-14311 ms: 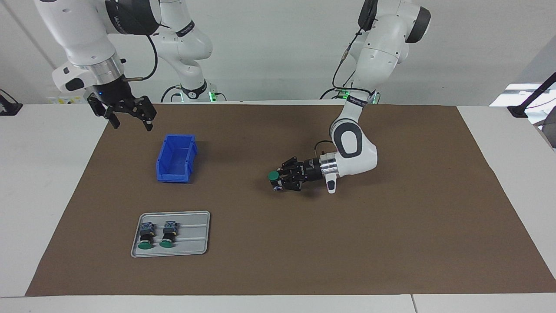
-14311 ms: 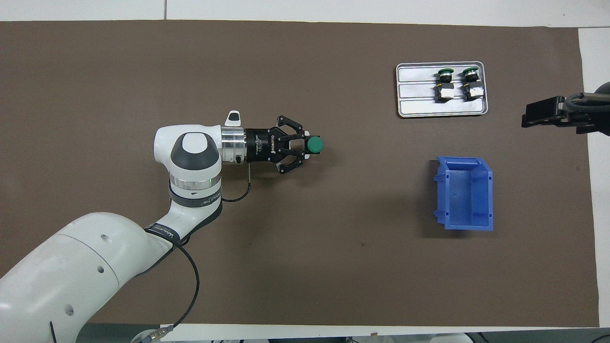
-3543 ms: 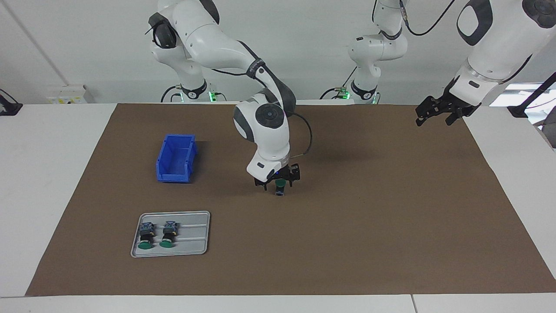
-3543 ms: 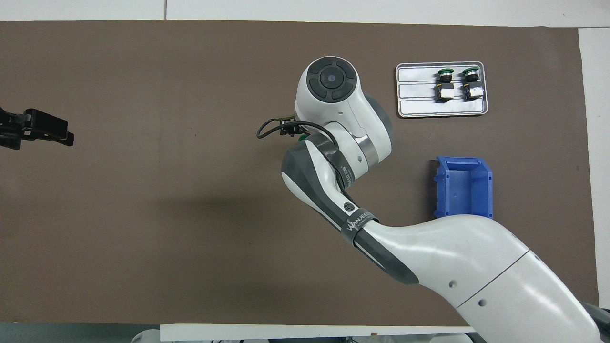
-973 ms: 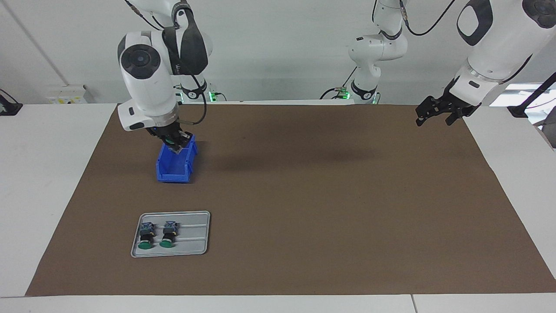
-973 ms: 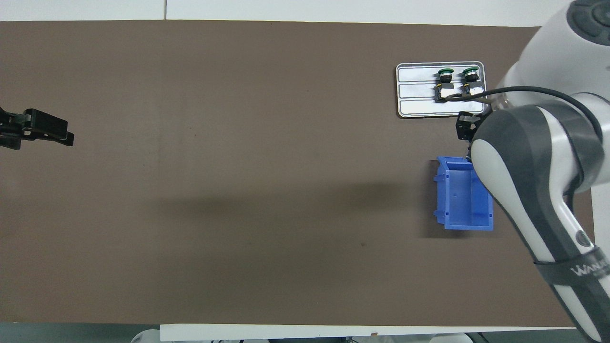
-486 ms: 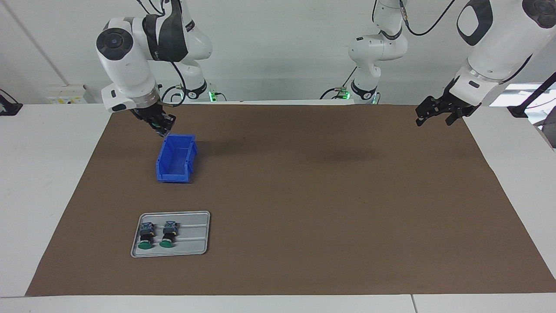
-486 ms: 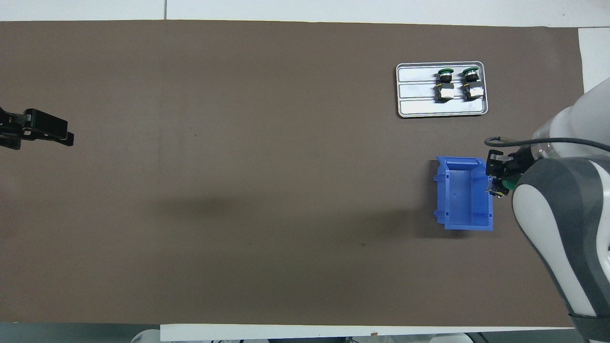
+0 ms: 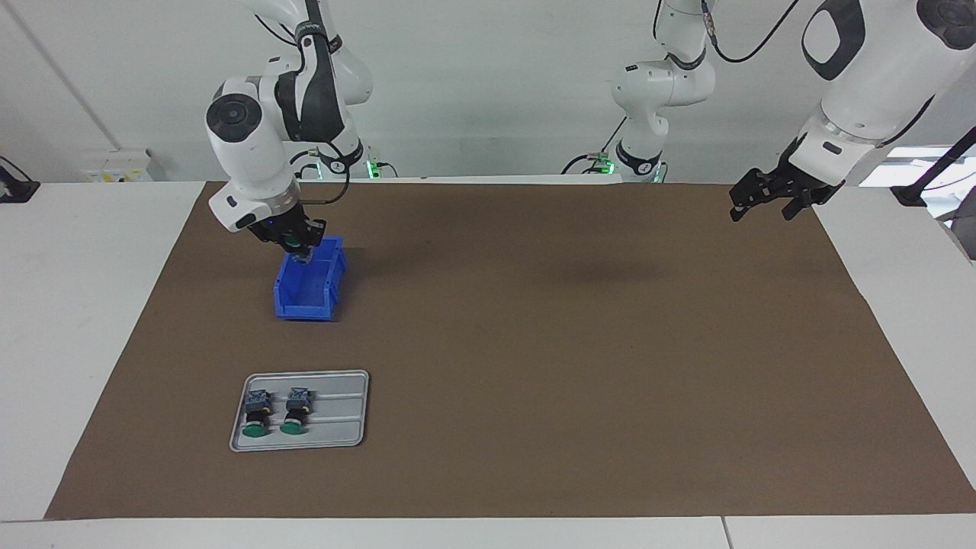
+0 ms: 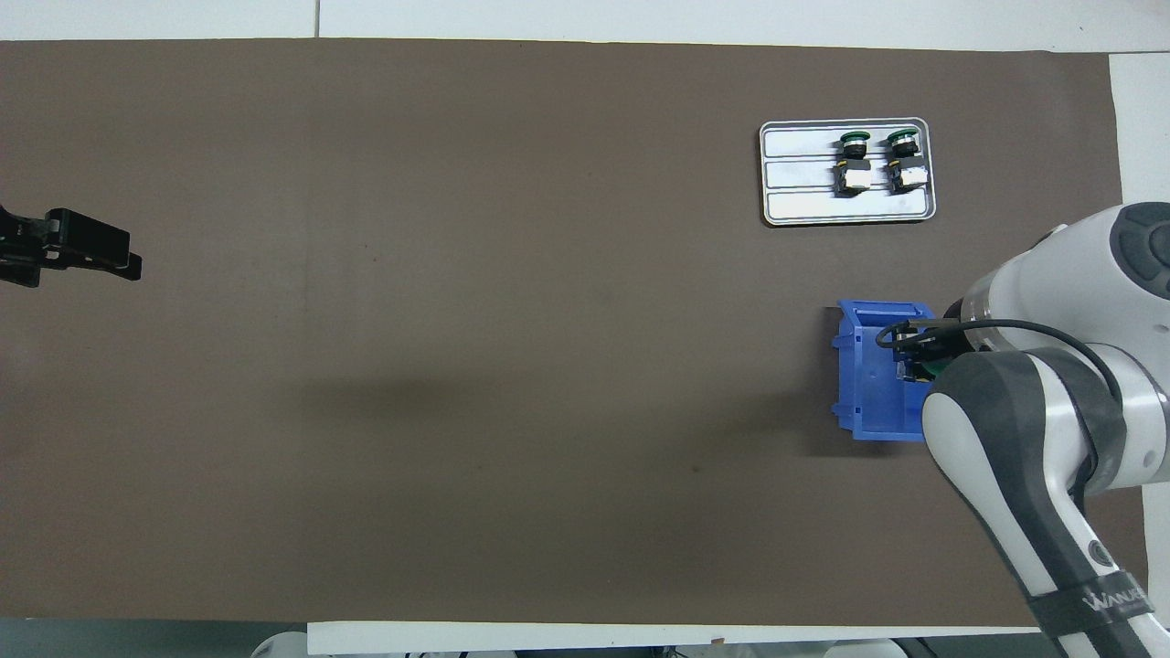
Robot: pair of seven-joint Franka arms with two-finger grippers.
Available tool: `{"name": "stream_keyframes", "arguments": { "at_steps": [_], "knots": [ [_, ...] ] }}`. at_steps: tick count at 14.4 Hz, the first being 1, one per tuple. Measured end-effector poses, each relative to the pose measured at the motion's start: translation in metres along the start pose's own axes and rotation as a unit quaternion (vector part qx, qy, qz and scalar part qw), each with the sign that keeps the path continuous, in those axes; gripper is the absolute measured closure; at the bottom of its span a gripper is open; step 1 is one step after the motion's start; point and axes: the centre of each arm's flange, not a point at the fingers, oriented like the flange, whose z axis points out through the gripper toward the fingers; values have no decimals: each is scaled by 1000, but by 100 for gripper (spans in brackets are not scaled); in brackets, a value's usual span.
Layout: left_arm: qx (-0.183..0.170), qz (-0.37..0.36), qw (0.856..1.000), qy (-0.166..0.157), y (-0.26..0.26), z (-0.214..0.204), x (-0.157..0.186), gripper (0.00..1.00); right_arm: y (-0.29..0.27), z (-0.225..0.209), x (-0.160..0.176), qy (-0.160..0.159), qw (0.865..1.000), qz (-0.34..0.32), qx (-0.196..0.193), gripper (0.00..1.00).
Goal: Place and press button with both arms
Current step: 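Lower the green button into the blue bin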
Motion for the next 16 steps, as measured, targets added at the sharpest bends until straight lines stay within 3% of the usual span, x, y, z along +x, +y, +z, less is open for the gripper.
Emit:
{"name": "stream_keyframes", "arguments": {
  "at_steps": [5, 16],
  "knots": [
    [0, 0, 1000, 0, 0, 0, 0, 0, 12, 25, 3, 11, 999, -51, 4, 64],
    [0, 0, 1000, 0, 0, 0, 0, 0, 4, 75, 13, 28, 997, -65, 13, 64]
  ]
}}
